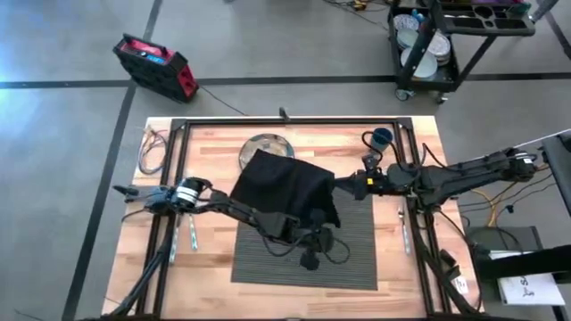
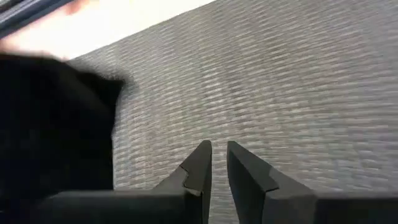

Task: Set table place
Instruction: Fold the black napkin

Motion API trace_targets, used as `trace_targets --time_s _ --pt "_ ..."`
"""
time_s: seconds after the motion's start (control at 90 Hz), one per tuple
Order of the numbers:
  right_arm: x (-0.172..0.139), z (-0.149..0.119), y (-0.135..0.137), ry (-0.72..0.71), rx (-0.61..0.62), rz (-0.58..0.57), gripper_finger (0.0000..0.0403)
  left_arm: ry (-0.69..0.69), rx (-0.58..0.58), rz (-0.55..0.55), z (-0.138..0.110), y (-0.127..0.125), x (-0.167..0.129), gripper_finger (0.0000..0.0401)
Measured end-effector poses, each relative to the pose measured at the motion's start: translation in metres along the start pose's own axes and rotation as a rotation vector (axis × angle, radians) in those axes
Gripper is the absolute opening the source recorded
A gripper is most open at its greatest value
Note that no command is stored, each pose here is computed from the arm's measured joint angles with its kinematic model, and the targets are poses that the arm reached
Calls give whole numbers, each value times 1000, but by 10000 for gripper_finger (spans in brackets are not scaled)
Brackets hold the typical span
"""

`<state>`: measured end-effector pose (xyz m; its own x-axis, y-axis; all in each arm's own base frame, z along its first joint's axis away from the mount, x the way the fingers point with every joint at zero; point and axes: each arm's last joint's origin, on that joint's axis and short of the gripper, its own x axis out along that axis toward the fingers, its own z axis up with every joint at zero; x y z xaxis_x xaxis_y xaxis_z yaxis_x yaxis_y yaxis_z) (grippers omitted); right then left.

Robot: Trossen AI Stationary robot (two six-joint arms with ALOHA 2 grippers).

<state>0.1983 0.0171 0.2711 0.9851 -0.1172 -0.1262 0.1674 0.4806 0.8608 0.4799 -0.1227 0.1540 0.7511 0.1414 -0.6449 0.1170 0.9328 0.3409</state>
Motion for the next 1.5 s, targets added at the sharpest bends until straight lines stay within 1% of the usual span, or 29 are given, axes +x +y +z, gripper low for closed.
trace_targets --time_s 0.078,0.167,0.233,0.311,0.489,0.656,0.733,0.889,1.0,1.122,1.244,1.356,1.456,1.5 --pt "0 0 1 0 2 13 0 34 -10 81 -9 7 12 35" --pt "0 1 2 -2 -1 21 0 86 -47 208 -17 17 18 28" --pt "0 1 2 -2 -5 20 0 134 -65 288 -21 23 17 16" --pt "-2 1 3 -2 -20 26 0 178 -70 320 -20 28 6 3" --pt "-6 2 6 -6 -51 50 0 171 -134 336 1 36 -37 1" --pt "-10 0 9 8 -83 66 0 169 -166 337 16 41 -83 0" --pt "-12 -2 11 18 -90 77 0 142 -189 342 24 45 -106 0" --pt "-14 -9 13 75 -85 60 0 65 -252 334 38 56 -146 0" --pt "-17 -8 30 103 -92 81 0 4 -304 334 46 66 -173 0" --pt "-21 -2 52 135 -130 66 0 -46 -357 327 51 73 -193 0" --pt "-21 7 75 148 -156 62 0 -109 -407 271 63 80 -214 0" --pt "-18 15 93 163 -168 61 0 -147 -418 226 76 80 -232 0" --pt "-16 23 113 168 -198 69 0 -174 -426 228 85 82 -246 0" --pt "-16 27 120 176 -226 55 0 -169 -417 235 87 85 -250 0"
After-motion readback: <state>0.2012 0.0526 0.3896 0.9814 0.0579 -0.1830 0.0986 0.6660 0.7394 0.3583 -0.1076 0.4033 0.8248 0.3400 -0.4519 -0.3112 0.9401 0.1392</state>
